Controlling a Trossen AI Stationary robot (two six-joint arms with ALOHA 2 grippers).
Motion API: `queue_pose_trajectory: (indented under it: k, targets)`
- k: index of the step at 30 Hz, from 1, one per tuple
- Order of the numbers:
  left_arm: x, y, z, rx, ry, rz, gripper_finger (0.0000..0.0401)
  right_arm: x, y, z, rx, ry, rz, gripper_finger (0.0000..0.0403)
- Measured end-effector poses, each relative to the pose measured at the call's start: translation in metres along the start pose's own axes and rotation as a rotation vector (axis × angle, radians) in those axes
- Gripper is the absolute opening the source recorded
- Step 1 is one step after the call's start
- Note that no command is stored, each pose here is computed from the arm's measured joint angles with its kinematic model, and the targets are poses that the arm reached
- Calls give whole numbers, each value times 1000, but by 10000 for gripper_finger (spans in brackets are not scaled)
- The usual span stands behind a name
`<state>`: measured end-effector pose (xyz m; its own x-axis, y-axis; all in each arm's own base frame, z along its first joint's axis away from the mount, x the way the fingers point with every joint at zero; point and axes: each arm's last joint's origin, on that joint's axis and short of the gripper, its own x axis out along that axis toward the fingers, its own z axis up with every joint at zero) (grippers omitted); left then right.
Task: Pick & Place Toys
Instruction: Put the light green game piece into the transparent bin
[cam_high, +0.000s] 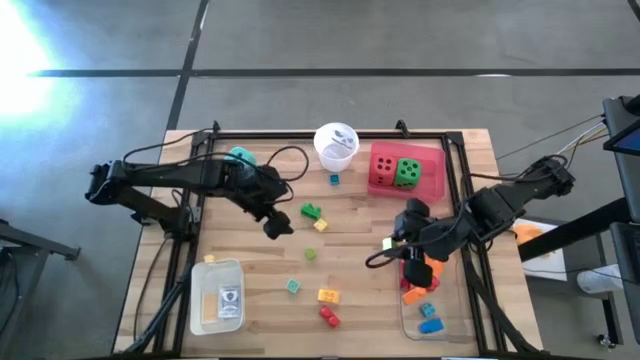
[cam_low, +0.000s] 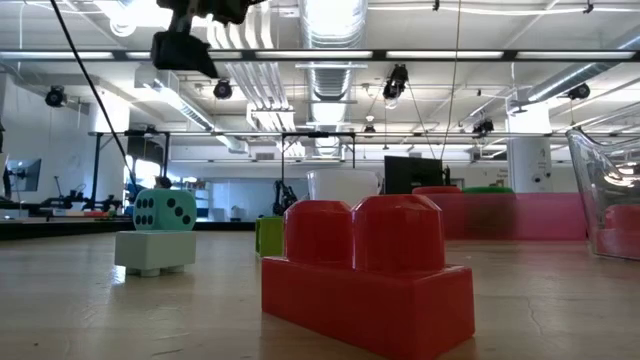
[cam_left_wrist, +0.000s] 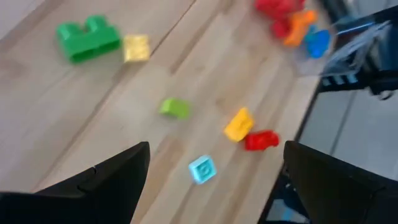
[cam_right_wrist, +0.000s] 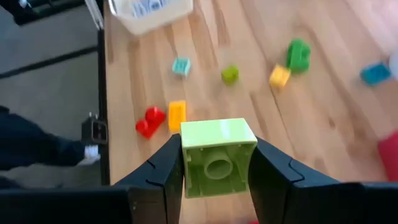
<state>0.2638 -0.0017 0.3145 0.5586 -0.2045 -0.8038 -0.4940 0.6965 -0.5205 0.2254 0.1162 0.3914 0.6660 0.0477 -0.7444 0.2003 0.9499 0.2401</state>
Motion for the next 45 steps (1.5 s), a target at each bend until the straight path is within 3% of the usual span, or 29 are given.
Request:
queue_pose_trajectory:
  k: [9, 20, 29, 37, 45]
  targets:
    - [-1, 13, -10, -27, 59, 182, 371, 6, 4, -35, 78, 266, -21, 127]
    - [-2, 15, -10, -21, 46, 221, 371, 36, 15, -110, 210, 592, -36, 127]
    - [-2, 16, -10, -21, 45, 225, 371, 71, 27, -146, 318, 645, 107, 127]
    - [-2, 16, -10, -19, 40, 231, 371, 95, 14, -181, 299, 756, 8, 127]
    - [-2, 16, -9, -16, 26, 238, 371, 112, 1, -199, 247, 813, -62, 127]
